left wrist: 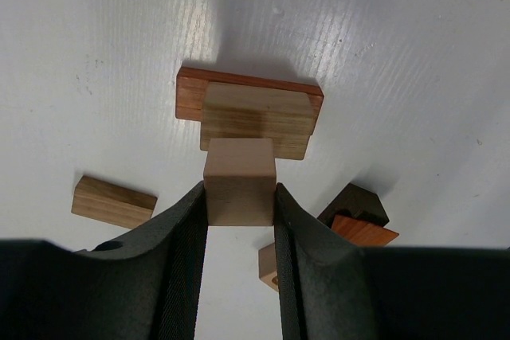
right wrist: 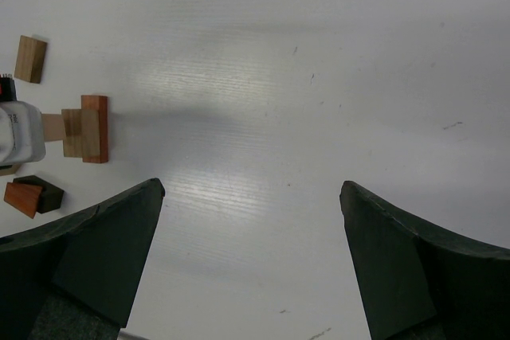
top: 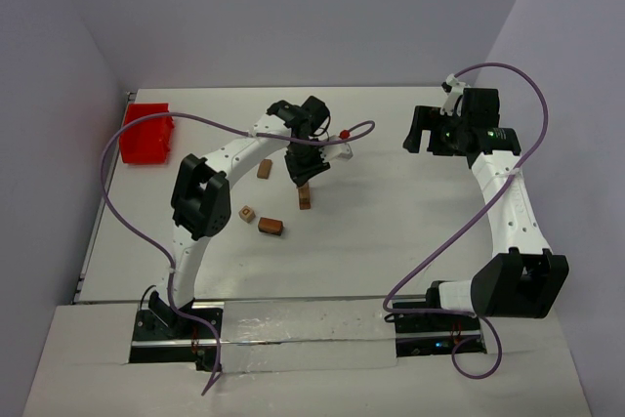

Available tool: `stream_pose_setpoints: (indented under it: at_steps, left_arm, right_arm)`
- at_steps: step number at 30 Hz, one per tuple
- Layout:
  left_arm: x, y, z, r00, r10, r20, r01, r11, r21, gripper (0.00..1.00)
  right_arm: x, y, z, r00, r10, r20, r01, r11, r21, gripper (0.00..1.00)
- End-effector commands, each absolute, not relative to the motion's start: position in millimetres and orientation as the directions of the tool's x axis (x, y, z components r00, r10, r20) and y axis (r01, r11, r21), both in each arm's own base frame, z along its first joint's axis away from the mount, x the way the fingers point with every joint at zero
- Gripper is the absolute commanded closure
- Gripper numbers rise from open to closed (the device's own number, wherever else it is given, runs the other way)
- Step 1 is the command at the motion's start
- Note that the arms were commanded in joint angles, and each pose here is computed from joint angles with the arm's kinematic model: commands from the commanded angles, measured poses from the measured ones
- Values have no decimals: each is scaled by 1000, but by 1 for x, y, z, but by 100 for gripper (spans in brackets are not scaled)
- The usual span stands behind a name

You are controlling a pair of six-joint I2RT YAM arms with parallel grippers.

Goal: Build the wood block tower

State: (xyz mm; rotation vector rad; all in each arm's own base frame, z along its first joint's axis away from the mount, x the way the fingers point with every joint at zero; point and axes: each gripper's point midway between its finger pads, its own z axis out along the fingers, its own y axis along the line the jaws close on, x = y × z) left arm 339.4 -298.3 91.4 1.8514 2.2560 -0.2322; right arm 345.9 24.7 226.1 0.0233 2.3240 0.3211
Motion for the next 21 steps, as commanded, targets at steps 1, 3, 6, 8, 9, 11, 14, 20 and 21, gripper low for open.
stream_pose_setpoints:
  at_steps: [1, 3, 6, 8, 9, 11, 14, 20, 21]
  left_arm:
    - [343, -314, 111, -121, 931, -344, 989, 143, 39, 85]
    - [343, -314, 110, -118, 933, -341, 989, 140, 39, 85]
    - [341, -315, 109, -110, 934, -340, 991, 128, 31, 87]
    - [339, -315, 109, -103, 935, -340, 993, 117, 21, 88]
    - [340, -315, 109, -100, 935, -342, 993, 115, 23, 88]
    - [340, -315, 109, -96, 935, -342, 993, 111, 26, 88]
    - [341, -315, 109, -88, 935, -342, 994, 106, 33, 88]
    - [343, -316, 106, -84, 937, -338, 994, 102, 34, 86]
    - [343, -316, 105, -83, 938, -337, 994, 100, 33, 85]
  right_arm:
    - [347, 22, 232, -678, 103, -728, -92, 971, 223, 0]
    - [347, 22, 232, -680, 103, -726, -91, 970, 223, 0]
    - [348, 22, 231, -682, 105, -724, -90, 970, 226, 0]
    - [348, 23, 231, -682, 107, -723, -90, 970, 228, 0]
    - [348, 22, 231, -683, 106, -723, -89, 970, 226, 0]
    - [348, 22, 231, -682, 105, -724, -89, 970, 225, 0]
    - [347, 23, 229, -686, 106, -720, -89, 970, 227, 0]
    - [347, 22, 230, -685, 110, -720, -83, 970, 227, 0]
    - [348, 22, 230, -685, 111, -720, -83, 970, 228, 0]
